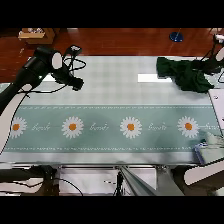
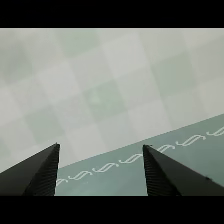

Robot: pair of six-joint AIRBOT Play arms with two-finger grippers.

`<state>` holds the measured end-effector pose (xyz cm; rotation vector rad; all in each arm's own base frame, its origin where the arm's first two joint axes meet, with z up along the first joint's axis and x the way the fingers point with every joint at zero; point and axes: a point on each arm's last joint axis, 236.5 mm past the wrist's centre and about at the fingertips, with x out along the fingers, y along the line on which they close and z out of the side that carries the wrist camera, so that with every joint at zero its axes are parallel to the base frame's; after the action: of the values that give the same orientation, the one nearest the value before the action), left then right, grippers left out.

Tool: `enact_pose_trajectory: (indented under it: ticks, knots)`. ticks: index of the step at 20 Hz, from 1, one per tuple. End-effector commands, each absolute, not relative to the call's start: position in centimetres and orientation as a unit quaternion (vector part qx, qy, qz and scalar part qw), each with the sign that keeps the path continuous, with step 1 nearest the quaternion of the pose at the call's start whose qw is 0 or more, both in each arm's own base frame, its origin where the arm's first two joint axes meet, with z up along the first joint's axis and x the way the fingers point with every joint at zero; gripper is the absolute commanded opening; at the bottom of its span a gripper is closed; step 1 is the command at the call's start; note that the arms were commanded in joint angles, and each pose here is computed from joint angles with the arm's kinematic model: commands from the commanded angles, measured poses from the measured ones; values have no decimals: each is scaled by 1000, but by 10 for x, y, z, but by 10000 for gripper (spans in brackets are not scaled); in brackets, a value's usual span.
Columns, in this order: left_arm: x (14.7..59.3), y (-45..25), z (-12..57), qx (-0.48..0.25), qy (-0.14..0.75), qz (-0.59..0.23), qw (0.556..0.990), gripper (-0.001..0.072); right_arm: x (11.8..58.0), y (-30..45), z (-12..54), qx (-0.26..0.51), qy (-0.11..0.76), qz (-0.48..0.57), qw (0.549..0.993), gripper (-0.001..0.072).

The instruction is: Fold the shirts.

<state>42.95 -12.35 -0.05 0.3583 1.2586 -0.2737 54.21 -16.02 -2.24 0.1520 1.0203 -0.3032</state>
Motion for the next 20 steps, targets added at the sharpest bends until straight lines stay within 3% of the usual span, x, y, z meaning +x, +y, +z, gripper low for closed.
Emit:
enact_pose_trajectory:
  ticks: [1,3,4,6,9,13,16,20]
  knots:
    - [430,-123,0,166,583,-127,786,621,543,-148,-67,129,513,-128,839,599]
    - [430,-123,0,166,582,-126,786,621,541,-135,-89,160,529,-118,825,580]
    - [430,-123,0,166,582,-126,786,620,541,-131,-95,170,533,-114,821,472]
    - [431,-123,3,165,581,-126,787,620,545,-132,-89,171,524,-114,827,21]
    - [438,-125,29,162,567,-125,798,620,562,-138,-20,133,470,-98,867,28]
    - [453,-130,100,151,527,-123,828,619,565,-128,161,93,323,-70,939,27]
    - [444,-127,178,139,484,-121,855,619,526,-95,295,80,209,-26,974,28]
    - [401,-125,291,118,384,-133,906,619,446,-38,408,89,108,44,989,28]
